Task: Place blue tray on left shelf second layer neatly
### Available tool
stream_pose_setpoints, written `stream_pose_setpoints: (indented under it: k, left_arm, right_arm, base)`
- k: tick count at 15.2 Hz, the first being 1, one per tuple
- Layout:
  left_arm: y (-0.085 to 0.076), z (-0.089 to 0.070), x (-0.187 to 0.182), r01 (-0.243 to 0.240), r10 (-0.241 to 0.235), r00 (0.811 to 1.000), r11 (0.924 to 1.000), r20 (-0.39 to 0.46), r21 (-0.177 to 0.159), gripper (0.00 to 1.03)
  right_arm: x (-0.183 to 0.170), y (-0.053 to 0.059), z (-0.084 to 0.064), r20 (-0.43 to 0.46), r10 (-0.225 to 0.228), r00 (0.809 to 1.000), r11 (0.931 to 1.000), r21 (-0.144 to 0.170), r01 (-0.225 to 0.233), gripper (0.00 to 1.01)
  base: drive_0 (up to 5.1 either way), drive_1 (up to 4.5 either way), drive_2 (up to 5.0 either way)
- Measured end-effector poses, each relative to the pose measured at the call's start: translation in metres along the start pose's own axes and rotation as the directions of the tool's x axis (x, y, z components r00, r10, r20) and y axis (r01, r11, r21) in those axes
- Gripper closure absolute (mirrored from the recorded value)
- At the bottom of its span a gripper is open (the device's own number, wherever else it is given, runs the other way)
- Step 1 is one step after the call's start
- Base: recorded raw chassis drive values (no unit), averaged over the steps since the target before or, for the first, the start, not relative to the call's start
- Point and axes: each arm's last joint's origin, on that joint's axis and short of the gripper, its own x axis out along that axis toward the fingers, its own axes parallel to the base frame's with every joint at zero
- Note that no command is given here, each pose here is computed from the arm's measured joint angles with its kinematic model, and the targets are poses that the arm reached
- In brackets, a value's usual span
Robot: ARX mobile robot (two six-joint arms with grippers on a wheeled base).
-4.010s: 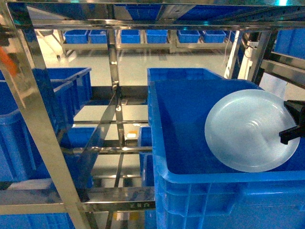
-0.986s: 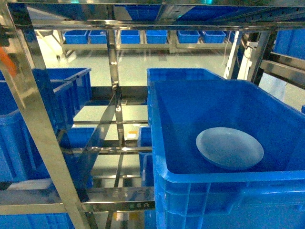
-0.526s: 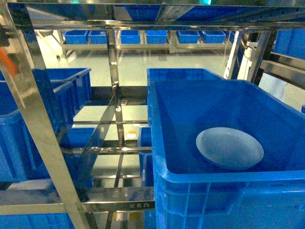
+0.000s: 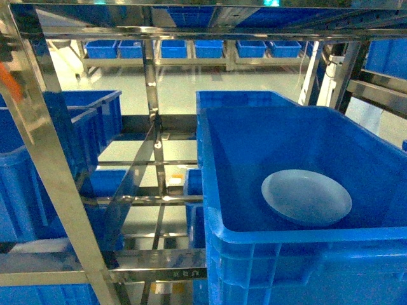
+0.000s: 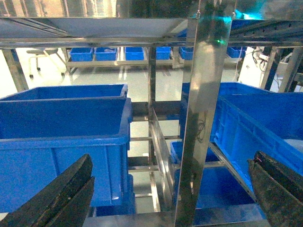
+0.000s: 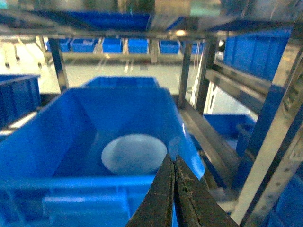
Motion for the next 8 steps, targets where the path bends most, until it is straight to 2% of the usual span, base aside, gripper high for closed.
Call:
stream_pose_setpoints:
  k: [1, 2, 3, 5, 6, 8]
  left_arm:
    - [0.0000, 0.0000, 0.0000, 0.000, 0.000, 1.000, 1.0000, 0.000, 0.000, 0.05]
    - [0.0000, 0.0000, 0.0000, 0.000, 0.000, 1.000, 1.0000, 0.000, 0.000, 0.05]
    - [0.0000, 0.0000, 0.0000, 0.000, 0.000, 1.000, 1.0000, 0.000, 0.000, 0.05]
    - [0.0000, 0.0000, 0.0000, 0.000, 0.000, 1.000, 1.0000, 0.000, 0.000, 0.05]
    - [0.0000, 0.0000, 0.0000, 0.000, 0.000, 1.000, 1.0000, 0.000, 0.000, 0.05]
    - [0.0000, 0.0000, 0.0000, 0.000, 0.000, 1.000, 1.0000, 0.000, 0.000, 0.05]
  right_arm:
    - [-0.0072, 0.0000, -0.0054, -0.041, 0.000, 0.999, 1.0000, 0.000, 0.000, 0.99]
    - [-0.0097, 0.0000, 0.0004, 0.023, 0.001, 1.000, 1.0000, 0.000, -0.001, 0.99]
    - [-0.0096, -0.0001, -0.0029, -0.008, -0.003, 1.000, 1.0000, 0.000, 0.003, 0.99]
    - [-0.0096, -0.0001, -0.0022, 0.000, -0.002, 1.000, 1.0000, 0.000, 0.002, 0.99]
    - [-0.0096, -0.0001, -0.0021, 0.000, -0.002, 1.000, 1.0000, 0.000, 0.002, 0.95]
    - [-0.0096, -0.0001, -0.0022, 0.000, -0.002, 1.000, 1.0000, 0.000, 0.002, 0.69]
  base:
    - [0.0, 0.00, 0.0]
    - [0.0, 0.00, 0.0]
    - [0.0, 0.00, 0.0]
    - [0.0, 0.00, 0.0]
    - [0.0, 0.00, 0.0]
    - [0.0, 0.00, 0.0]
